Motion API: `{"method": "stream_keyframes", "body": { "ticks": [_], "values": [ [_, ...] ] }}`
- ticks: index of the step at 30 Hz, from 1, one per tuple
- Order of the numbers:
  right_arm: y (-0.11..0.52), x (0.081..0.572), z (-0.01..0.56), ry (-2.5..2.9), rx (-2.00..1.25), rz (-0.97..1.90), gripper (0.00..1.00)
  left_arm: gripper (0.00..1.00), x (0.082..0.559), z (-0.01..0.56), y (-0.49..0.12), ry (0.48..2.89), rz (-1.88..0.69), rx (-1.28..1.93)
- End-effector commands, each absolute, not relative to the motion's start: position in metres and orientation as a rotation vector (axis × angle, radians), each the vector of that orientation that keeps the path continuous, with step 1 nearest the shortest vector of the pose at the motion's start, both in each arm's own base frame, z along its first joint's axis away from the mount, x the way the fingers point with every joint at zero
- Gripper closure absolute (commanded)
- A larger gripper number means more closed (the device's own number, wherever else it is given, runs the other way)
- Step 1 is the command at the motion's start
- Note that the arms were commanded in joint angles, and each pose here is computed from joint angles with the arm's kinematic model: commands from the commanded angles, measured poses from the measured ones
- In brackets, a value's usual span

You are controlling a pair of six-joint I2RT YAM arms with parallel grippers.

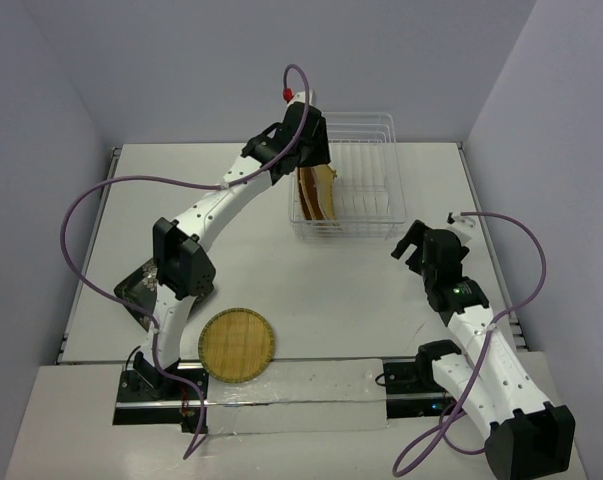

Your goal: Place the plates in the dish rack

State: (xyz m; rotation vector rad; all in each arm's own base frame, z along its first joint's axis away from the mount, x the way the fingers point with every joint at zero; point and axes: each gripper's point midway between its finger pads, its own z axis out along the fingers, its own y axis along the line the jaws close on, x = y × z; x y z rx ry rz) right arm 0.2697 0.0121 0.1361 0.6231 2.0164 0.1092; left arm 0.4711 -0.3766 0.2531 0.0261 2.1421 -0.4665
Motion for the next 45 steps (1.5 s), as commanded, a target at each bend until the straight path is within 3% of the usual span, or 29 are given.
{"method": "stream_keyframes", "body": {
  "ticks": [1, 7, 14, 24, 31, 32, 36, 45],
  "values": [
    [0.016, 0.272, 0.146, 1.992, 0.590, 0.142, 0.02, 0.31, 0.459, 0.344, -0.371, 1.960, -0.568, 0.054],
    [0.033, 0.274, 0.159, 1.997, 0.489, 0.236, 0.00, 0.17, 0.432, 0.399, -0.338, 1.872, -0.556, 0.043],
    [0.079, 0.265, 0.177, 1.988, 0.241, 0.480, 0.00, 0.01, 0.399, 0.408, -0.289, 1.888, -0.492, -0.071],
    [0.208, 0.214, 0.155, 2.117, -0.359, 0.865, 0.00, 0.01, 0.310, 0.311, -0.226, 2.055, -0.606, -0.404],
    [0.278, 0.176, 0.125, 2.220, -0.687, 1.031, 0.00, 0.01, 0.232, 0.207, -0.171, 2.249, -0.551, -0.728],
    [0.291, 0.172, 0.124, 2.222, -0.736, 1.059, 0.00, 0.01, 0.212, 0.171, -0.159, 2.316, -0.507, -0.788],
    [0.324, 0.153, 0.111, 2.226, -0.865, 1.191, 0.00, 0.01, 0.181, 0.142, -0.141, 2.364, -0.493, -0.917],
    [0.379, 0.114, 0.079, 2.281, -1.070, 1.394, 0.00, 0.01, 0.165, 0.134, -0.124, 2.337, -0.498, -0.991]
  ]
}}
